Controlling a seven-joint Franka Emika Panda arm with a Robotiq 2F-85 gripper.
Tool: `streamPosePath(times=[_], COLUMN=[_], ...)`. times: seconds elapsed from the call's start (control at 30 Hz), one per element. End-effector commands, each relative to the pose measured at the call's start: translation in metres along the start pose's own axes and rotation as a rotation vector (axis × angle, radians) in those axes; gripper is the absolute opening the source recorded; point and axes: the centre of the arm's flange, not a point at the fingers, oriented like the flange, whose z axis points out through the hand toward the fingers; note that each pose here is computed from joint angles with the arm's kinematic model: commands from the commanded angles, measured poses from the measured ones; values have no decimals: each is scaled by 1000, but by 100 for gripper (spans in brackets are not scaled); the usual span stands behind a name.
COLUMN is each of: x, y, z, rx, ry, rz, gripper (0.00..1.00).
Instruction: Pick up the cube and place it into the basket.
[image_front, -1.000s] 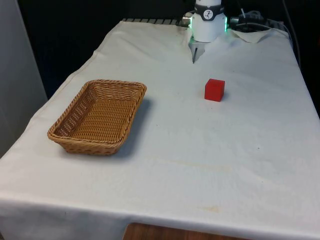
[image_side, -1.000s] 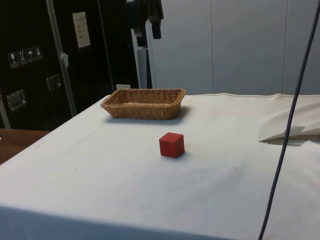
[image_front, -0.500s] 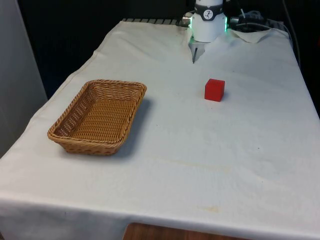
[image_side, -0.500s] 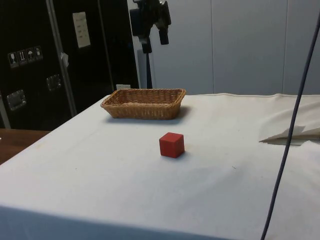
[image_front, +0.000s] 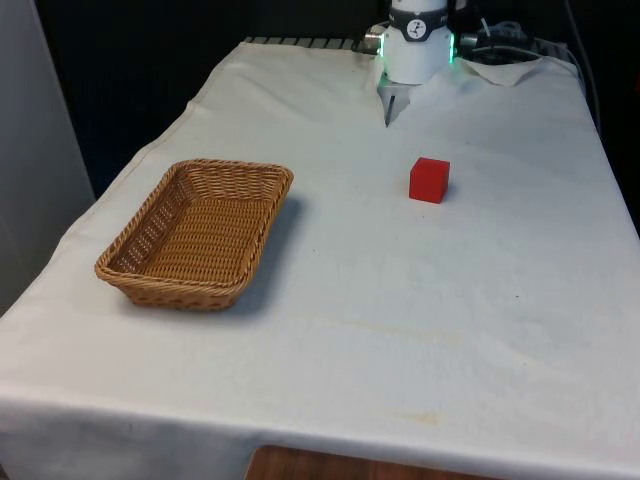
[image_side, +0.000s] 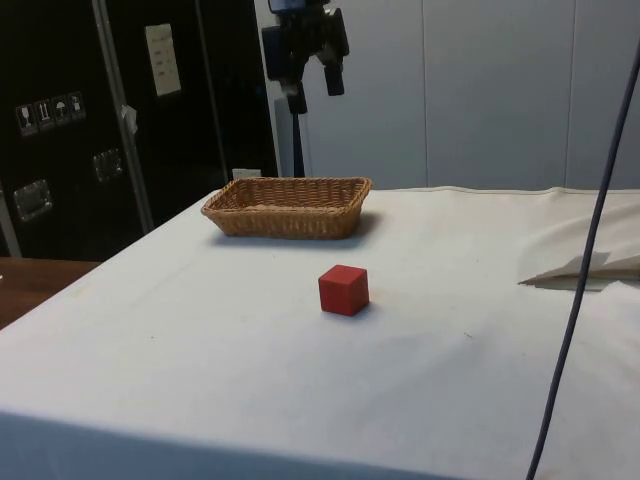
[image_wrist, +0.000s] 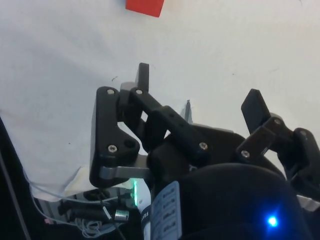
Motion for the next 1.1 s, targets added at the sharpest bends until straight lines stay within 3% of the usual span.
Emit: streamPosePath(times=[0.0,0.27,0.3,0.33,0.57,0.6,0.7,1.07], x=[-4,-18,-17,-20,-29,-28,-30,-31], y=[-3,-15,-14,-15,-23,-23,-27,-28], z=[-1,-1,0,0,6,7,9,13], rx=[1,1,2,2,13,14,17,19], ry=[11,29,14,33,58,47,67,64], rz=[5,4,-2,5,1,-4,-2,-9], gripper=[100,100,100,100,100,100,100,100])
